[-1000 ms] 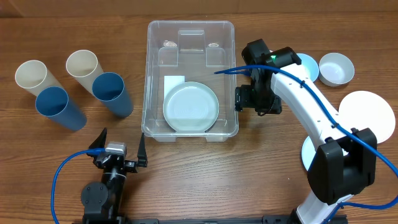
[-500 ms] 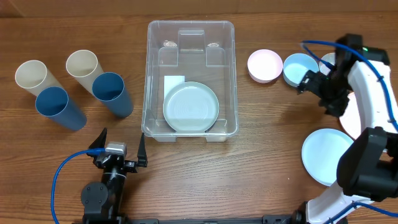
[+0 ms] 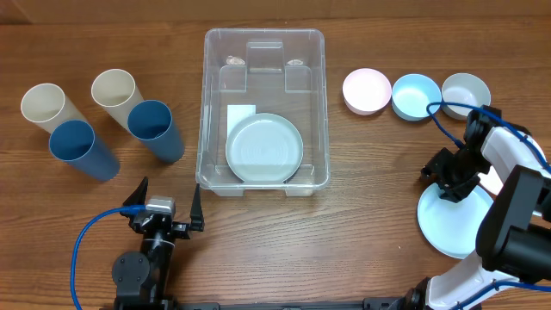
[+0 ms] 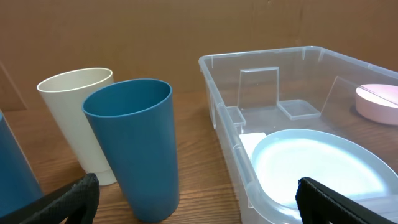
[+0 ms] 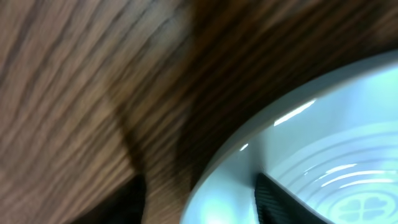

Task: Pack container
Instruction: 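Release the plate and move the right gripper to the second light-blue plate, then grasp the second light-blue plate and lower it into the container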

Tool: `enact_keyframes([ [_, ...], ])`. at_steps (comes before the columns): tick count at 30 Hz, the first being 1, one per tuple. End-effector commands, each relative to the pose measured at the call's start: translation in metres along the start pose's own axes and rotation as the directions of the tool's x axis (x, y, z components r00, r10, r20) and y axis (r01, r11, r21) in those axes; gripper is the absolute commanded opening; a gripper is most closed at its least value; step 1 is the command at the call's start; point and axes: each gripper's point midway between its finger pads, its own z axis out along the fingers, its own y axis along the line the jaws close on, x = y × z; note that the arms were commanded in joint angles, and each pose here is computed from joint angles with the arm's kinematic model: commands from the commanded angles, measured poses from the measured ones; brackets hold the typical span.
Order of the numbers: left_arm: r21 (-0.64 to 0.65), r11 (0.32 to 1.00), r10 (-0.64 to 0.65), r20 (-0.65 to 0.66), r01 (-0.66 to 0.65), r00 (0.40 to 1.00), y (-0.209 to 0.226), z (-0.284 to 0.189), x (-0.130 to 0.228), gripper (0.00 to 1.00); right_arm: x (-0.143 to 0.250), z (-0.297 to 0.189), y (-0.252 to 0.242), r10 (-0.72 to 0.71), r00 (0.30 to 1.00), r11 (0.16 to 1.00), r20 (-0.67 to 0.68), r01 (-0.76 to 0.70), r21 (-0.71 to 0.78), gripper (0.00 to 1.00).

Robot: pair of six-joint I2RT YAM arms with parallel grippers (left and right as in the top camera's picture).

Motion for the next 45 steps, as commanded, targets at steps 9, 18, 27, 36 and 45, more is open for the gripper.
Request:
enact_keyframes([
  [9, -0.014, 1.0, 0.013, 0.001, -0.013, 1.0, 0.003, 0.0, 0.001, 1.0, 0.007, 0.014, 0.0, 0.002, 1.0, 1.0, -0.007, -0.002, -0.019, 0.04],
  [18, -0.014, 1.0, 0.012, 0.001, -0.012, 1.0, 0.003, 0.0, 0.001, 1.0, 0.017, -0.04, 0.053, -0.133, 0.991, 0.991, -0.026, 0.133, -0.028, 0.04],
  [27, -0.014, 1.0, 0.013, 0.001, -0.013, 1.0, 0.003, 0.0, 0.001, 1.0, 0.024, -0.158, 0.131, -0.368, 0.917, 0.924, 0.151, 0.38, -0.053, 0.04],
  [36, -0.014, 1.0, 0.012, 0.001, -0.012, 1.0, 0.003, 0.0, 0.001, 1.0, 0.121, -0.238, 0.238, -0.805, 0.434, 0.528, 0.404, 0.835, 0.157, 0.04],
  [45, -0.014, 1.0, 0.012, 0.001, -0.012, 1.0, 0.003, 0.0, 0.001, 1.0, 0.28, -0.225, 0.292, -0.9, 0.032, 0.148, 0.435, 0.96, 0.235, 0.04],
])
